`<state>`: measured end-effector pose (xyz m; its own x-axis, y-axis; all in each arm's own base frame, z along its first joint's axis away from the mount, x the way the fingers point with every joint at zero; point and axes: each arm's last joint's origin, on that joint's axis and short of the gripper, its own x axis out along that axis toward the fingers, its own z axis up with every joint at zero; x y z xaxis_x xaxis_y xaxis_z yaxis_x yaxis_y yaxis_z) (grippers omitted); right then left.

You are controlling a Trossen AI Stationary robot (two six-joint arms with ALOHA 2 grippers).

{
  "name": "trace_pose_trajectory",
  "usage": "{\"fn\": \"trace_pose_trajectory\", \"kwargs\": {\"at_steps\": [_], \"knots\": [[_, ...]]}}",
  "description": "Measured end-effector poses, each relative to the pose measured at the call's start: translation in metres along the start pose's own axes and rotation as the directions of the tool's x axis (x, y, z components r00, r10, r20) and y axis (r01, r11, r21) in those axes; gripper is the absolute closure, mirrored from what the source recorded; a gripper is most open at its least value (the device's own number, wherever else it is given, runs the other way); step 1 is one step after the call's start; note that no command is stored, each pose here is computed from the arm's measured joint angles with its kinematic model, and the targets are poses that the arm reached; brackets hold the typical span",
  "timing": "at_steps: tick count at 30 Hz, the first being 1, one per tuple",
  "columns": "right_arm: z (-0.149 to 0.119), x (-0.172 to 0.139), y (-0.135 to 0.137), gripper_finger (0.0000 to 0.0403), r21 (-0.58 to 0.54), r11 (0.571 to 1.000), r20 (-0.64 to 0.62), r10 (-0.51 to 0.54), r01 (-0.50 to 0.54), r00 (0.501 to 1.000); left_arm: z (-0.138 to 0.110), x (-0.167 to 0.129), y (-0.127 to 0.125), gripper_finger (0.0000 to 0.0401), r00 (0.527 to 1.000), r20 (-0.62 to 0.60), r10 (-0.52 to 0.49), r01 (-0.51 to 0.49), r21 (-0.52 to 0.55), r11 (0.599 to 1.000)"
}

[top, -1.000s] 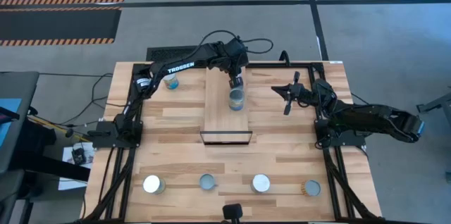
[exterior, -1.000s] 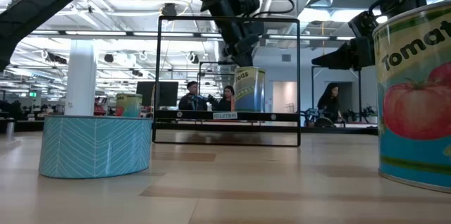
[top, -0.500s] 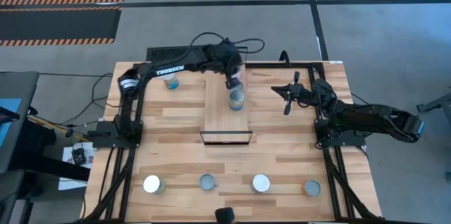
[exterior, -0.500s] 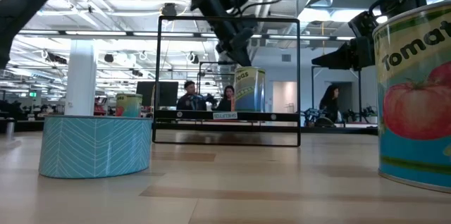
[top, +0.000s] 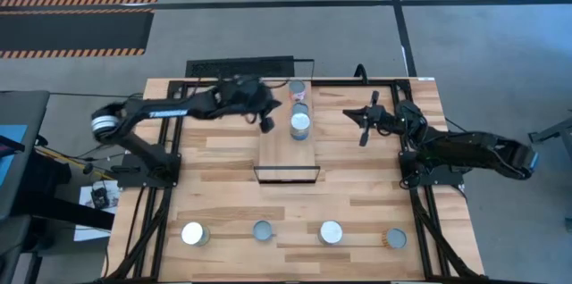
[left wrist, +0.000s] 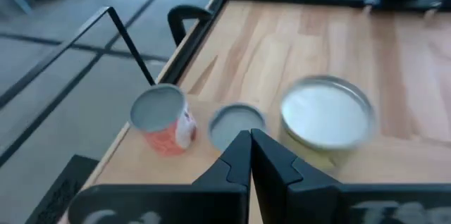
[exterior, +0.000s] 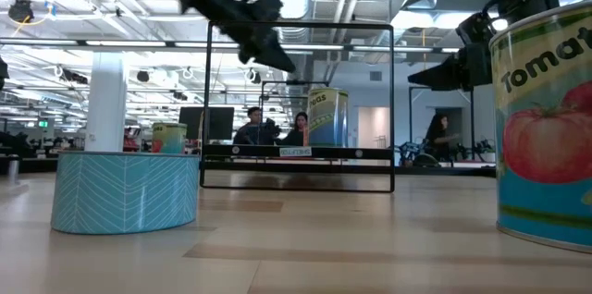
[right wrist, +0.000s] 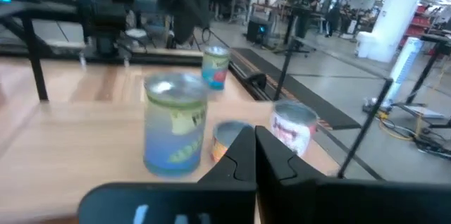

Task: Pick and place cans onto a shelf
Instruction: Put the canned tomatoes on the shelf

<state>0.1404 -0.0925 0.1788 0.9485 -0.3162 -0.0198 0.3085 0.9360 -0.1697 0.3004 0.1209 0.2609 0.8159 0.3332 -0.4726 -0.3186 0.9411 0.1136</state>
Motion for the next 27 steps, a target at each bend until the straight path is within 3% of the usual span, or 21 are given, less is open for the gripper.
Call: {"fn": "trace_pose_trajectory", "kwargs": {"at_steps": [7, 14, 21, 27], "knots": [[0.019, 0.017, 0.022, 0.0397, 0.037, 0.991, -0.09, 0.131, -0.128, 0.987, -0.051, -0.035, -0.01, 0.0401, 0.986, 0.165, -0.02, 0.03, -0.055, 0.998], [0.043, 0.025, 0.067, 0.0398, 0.026, 0.972, -0.259, 0.233, -0.234, 0.937, -0.096, -0.06, -0.017, 0.0401, 0.954, 0.291, -0.073, 0.107, -0.105, 0.989], [0.077, 0.006, 0.114, 0.0398, 0.066, 0.956, -0.475, 0.283, -0.287, 0.833, -0.117, -0.076, -0.022, 0.0401, 0.919, 0.368, -0.144, 0.192, -0.097, 0.977], [0.1, -0.021, 0.145, 0.0398, 0.126, 0.943, -0.513, 0.327, -0.308, 0.794, -0.133, -0.081, -0.025, 0.0401, 0.908, 0.393, -0.145, 0.192, -0.083, 0.978]]}}
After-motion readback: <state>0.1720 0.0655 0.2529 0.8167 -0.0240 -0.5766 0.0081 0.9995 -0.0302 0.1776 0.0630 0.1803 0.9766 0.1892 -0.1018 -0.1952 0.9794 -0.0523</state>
